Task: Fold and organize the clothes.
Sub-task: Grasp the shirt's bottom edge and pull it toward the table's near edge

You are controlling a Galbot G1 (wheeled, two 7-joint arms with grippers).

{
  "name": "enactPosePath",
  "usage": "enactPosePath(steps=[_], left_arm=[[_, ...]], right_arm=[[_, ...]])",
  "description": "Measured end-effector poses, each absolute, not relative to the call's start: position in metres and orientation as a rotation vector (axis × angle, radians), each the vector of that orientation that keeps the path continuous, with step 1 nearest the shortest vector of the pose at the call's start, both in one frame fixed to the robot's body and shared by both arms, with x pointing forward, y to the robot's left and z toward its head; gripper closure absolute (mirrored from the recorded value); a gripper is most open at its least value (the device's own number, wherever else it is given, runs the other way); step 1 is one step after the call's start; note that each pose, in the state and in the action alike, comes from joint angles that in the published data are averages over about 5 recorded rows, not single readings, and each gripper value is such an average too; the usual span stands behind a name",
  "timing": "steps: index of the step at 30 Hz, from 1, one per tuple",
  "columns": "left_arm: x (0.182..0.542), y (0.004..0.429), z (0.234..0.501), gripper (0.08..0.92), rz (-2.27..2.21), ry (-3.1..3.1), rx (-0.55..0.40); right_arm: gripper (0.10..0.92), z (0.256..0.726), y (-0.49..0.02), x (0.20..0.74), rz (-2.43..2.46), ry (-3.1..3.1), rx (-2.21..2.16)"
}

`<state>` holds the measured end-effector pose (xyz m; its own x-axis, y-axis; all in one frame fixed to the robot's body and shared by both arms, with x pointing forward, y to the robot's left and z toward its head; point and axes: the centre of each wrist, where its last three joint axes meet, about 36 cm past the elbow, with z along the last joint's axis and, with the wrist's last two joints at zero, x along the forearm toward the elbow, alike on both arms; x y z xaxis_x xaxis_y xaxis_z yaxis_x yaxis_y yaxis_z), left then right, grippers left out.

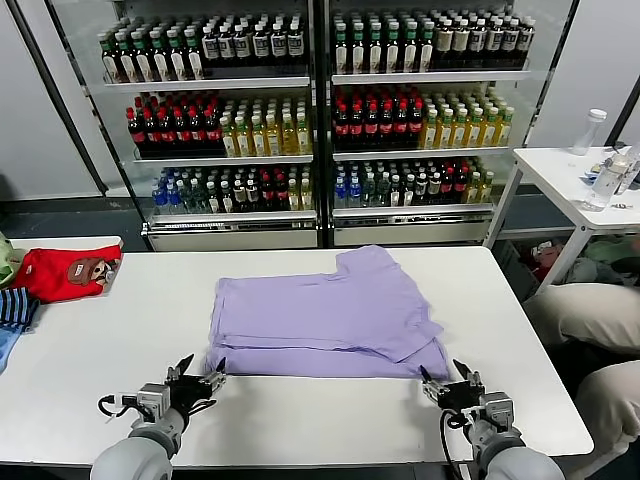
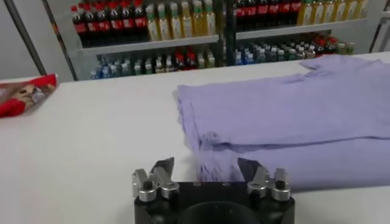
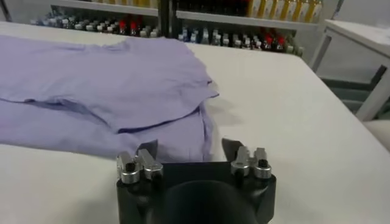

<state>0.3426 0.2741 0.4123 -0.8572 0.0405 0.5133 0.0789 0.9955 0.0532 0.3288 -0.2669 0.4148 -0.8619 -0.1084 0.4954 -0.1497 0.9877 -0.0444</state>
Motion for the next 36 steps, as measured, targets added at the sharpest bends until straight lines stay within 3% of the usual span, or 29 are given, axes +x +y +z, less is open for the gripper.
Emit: enactPosePath(steps=[12, 15, 18, 31, 36], left_arm=[[0.342, 0.269, 0.400, 0.783, -0.060, -2.573, -0.100], [0.339, 0.267, 0.400, 0.861, -0.053, -2.574, -0.107], [0.335, 0.268, 0.402, 0.896, -0.052, -2.574, -0.109], [0.285, 0.274, 0.429, 0.899, -0.139, -2.587, -0.141], [0.271, 0.279, 0.428, 0.859, -0.187, -2.556, -0.139]], right_arm=[[0.853, 0.419, -0.268, 0.322, 0.091, -2.614, 0.193], [0.900, 0.422, -0.269, 0.318, 0.094, -2.616, 0.196], [0.906, 0.429, -0.269, 0.311, 0.102, -2.619, 0.201], [0.897, 0.459, -0.260, 0.250, 0.132, -2.596, 0.232], [0.781, 0.466, -0.258, 0.240, 0.146, -2.596, 0.234]])
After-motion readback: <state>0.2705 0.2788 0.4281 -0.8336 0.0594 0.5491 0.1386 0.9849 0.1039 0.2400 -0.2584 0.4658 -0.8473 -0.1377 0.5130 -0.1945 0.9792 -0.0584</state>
